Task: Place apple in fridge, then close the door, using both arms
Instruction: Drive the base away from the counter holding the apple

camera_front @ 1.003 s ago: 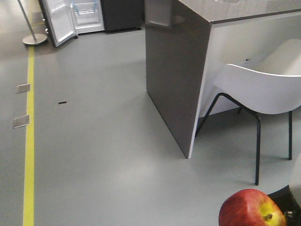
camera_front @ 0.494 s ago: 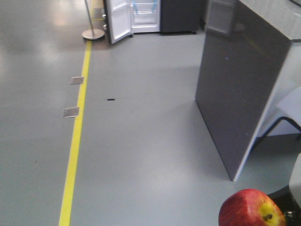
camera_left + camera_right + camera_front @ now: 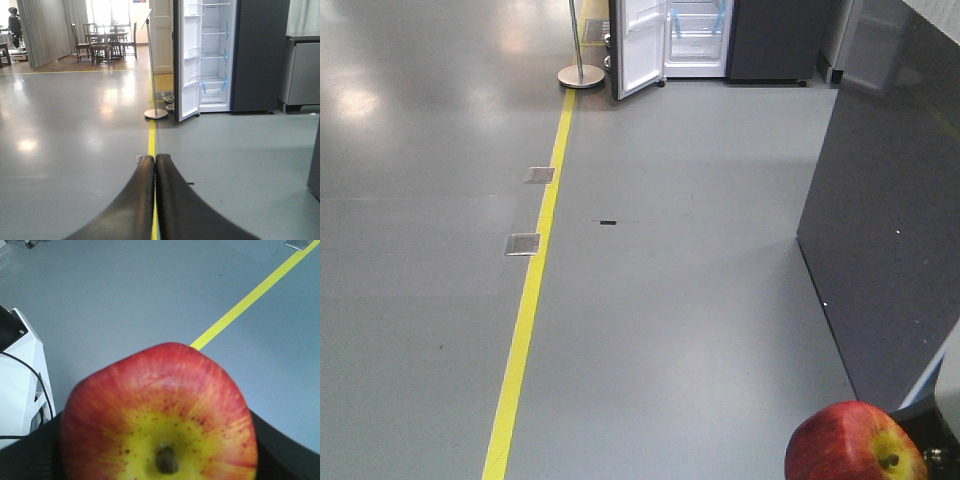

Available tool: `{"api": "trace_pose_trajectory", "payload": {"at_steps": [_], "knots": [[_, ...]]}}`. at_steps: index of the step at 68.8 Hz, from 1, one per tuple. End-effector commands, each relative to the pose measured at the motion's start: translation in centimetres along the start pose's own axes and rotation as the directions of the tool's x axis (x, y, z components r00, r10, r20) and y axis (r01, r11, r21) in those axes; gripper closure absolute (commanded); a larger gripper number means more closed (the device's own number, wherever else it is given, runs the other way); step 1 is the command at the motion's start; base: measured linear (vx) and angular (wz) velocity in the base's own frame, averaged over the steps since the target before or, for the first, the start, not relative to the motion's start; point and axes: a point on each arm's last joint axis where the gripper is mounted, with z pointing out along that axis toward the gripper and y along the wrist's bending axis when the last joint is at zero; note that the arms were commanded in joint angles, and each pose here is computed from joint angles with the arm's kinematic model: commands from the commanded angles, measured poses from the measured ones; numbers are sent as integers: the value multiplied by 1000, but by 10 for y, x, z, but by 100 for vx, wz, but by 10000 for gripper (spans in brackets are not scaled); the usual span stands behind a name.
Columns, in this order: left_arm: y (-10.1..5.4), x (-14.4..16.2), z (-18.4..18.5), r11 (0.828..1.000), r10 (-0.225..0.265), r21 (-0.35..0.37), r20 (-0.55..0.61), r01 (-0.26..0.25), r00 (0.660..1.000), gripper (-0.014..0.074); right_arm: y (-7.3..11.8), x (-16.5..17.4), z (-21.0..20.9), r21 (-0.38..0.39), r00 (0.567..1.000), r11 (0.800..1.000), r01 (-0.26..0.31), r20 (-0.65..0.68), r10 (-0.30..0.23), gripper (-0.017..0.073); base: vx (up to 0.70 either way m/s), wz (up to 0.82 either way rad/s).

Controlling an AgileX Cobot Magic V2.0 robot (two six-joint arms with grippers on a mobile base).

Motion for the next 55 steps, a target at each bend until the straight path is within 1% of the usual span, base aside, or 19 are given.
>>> {"api": "trace_pose_trajectory", "payload": {"at_steps": [1,55], "knots": [[-1,-13,-2,1000,-12,15,98,11,995,600,3,-11,-6,-5,997,1000,1,82,0,437,22,13],[-1,-13,-2,1000,-12,15,98,11,995,600,3,-11,-6,-5,997,1000,1,82,0,437,28,5]]}}
